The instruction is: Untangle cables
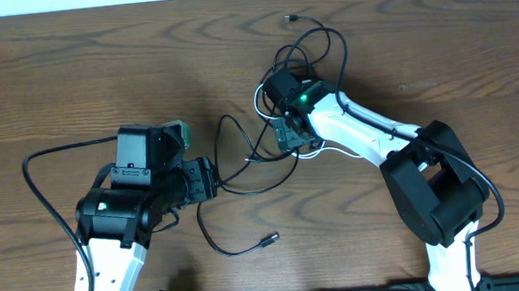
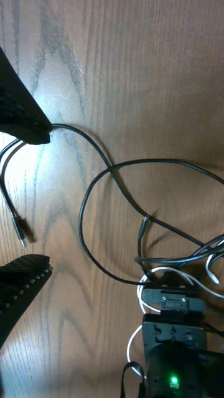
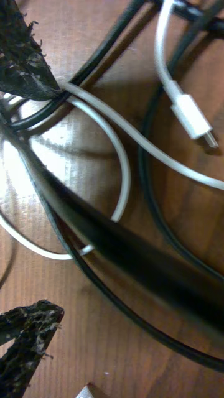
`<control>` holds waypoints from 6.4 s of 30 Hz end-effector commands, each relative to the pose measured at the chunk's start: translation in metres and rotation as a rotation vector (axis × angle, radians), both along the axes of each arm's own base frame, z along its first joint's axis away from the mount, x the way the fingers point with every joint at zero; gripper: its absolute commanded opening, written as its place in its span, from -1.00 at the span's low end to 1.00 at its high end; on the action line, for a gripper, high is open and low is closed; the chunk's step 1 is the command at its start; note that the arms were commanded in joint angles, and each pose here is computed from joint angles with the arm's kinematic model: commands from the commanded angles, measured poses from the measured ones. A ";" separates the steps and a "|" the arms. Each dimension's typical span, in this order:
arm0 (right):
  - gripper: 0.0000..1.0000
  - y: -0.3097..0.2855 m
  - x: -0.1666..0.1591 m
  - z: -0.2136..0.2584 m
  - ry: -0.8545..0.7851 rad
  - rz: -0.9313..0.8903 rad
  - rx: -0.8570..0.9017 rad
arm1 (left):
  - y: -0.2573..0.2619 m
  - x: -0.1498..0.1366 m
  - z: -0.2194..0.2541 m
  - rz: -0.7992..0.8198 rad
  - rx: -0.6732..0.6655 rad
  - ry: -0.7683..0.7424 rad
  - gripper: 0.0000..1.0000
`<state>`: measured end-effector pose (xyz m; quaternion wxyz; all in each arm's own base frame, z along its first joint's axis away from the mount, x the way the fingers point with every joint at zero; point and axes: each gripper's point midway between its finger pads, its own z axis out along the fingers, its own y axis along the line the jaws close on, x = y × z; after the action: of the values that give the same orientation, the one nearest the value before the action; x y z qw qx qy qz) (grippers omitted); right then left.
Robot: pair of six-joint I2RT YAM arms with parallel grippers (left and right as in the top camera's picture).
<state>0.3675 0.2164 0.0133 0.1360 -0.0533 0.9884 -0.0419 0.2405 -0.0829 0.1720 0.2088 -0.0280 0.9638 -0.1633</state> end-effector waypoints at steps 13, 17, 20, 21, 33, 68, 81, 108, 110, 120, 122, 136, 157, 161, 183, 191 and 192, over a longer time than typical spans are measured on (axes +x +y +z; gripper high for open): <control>0.83 0.025 0.003 -0.007 -0.020 -0.028 0.145 | 0.002 0.001 0.001 -0.007 0.016 -0.008 0.26; 0.56 0.031 0.009 -0.005 -0.046 -0.072 0.190 | 0.002 0.001 0.001 -0.007 0.016 -0.008 0.25; 0.24 0.038 0.012 -0.003 -0.052 -0.076 0.225 | 0.002 0.001 0.001 -0.007 0.016 -0.007 0.25; 0.06 0.039 0.012 -0.003 -0.053 -0.092 0.231 | 0.002 0.001 0.001 -0.007 0.016 -0.007 0.26; -0.98 0.039 0.006 0.008 -0.030 0.028 0.203 | 0.002 0.000 0.001 -0.007 0.016 -0.006 0.26; -0.98 -0.024 0.062 0.361 -0.692 0.193 0.165 | 0.003 0.000 0.000 -0.007 0.017 -0.003 0.25; -0.98 -0.146 -0.023 0.587 -1.291 -0.017 0.171 | 0.003 0.000 0.000 -0.007 0.017 -0.004 0.26; -0.98 -0.126 -0.079 0.640 -1.435 0.174 0.391 | -0.077 -0.034 0.042 -0.698 -0.282 -0.240 0.26; -0.98 -0.118 -0.075 0.637 -1.419 0.200 0.421 | -0.082 -0.031 0.048 -0.738 -0.302 -0.287 0.26; -0.98 -0.117 -0.097 0.642 -1.426 0.244 0.452 | -0.127 0.006 0.012 -0.869 -0.316 -0.289 0.27; -0.98 -0.119 -0.103 0.644 -1.430 0.244 0.453 | -0.137 0.011 -0.001 -0.893 -0.323 -0.269 0.27; -0.98 -0.119 -0.145 0.636 -1.387 0.323 0.495 | -0.183 0.050 -0.067 -0.968 -0.263 -0.292 0.28; -0.98 -0.107 -0.245 0.637 -1.374 0.588 0.659 | -0.179 0.129 -0.083 -0.773 -0.060 -0.482 0.25; -0.98 -0.104 -0.263 0.640 -1.378 0.633 0.702 | -0.181 0.133 -0.110 -0.727 -0.087 -0.415 0.25; -0.98 -0.342 -0.276 0.629 -1.529 -0.761 -0.098 | -0.167 0.139 -0.174 -0.522 -0.075 -0.224 0.27; -0.97 -0.385 -0.337 0.652 -1.660 -1.216 -0.094 | -0.165 0.136 -0.176 -0.497 -0.084 -0.192 0.25; -0.97 -0.387 -0.340 0.657 -1.678 -1.225 -0.083 | -0.165 0.135 -0.177 -0.497 -0.083 -0.186 0.25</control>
<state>0.0544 -0.1518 0.6810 0.7727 0.4412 0.4437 -0.1072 0.3809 -0.2582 0.0121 0.2740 0.2397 0.8913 -0.2701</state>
